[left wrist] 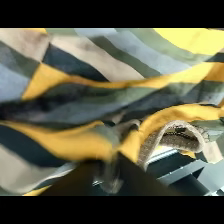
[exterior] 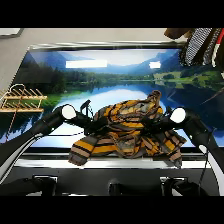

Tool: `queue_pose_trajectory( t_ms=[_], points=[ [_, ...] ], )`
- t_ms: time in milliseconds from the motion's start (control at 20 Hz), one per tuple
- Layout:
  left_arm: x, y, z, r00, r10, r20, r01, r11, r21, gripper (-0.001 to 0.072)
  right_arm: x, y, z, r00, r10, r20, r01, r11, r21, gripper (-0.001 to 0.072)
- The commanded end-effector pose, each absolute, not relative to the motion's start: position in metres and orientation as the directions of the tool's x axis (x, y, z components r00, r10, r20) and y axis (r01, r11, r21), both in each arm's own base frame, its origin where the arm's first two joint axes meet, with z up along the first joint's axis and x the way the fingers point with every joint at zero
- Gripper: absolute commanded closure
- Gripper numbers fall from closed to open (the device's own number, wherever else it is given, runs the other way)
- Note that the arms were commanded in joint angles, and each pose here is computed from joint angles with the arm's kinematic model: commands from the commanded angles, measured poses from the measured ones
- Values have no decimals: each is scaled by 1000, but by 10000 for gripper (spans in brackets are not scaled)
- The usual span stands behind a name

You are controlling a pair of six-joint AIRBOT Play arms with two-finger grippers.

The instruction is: Fold the clothes and pants, and hang the long-sleeved shirts on hangers.

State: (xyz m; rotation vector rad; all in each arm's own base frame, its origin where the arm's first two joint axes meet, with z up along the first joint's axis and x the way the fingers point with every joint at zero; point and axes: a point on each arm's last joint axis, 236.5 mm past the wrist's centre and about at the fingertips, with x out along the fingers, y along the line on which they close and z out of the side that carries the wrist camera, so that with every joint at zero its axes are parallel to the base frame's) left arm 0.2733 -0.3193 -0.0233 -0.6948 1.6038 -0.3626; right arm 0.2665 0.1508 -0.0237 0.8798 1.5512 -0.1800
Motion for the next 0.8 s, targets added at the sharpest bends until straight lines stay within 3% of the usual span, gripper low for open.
queue_pose_trajectory(
  t_ms=[0, 100, 150, 200, 350, 450, 600, 750],
  points=[
    [277, -316, -34, -56, -609, -791, -228, 780, -583, 252, 256, 134, -33, 25, 349, -937, 564, 769, 302, 457],
    [271, -297, -36, -95, -566, -819, -213, 815, -539, 148, 236, 110, -24, -9, 258, -966, 523, 825, 215, 439],
    [268, -281, -39, -105, -517, -850, -181, 850, -495, 113, 226, 93, -15, -5, 196, -981, 500, 850, 167, 339],
    [267, -260, -39, -101, -449, -888, -139, 890, -434, 94, 217, 80, -5, 6, 149, -989, 483, 866, 133, 286],
    [274, -218, -26, -3, -296, -955, -10, 955, -296, 93, 211, 72, 41, 197, 161, -967, 339, 914, 221, 289],
    [280, -218, -13, 55, -304, -951, 11, 953, -304, 93, 227, 76, 59, 323, 191, -927, 271, 919, 285, 290],
    [278, -230, -13, 66, -318, -946, 10, 948, -318, 93, 238, 112, 37, 239, 272, -932, 138, 941, 309, 290],
    [270, -240, -13, 57, -319, -946, -9, 947, -320, 93, 256, 150, 10, 219, 192, -957, -59, 981, 183, 289]
  ],
)
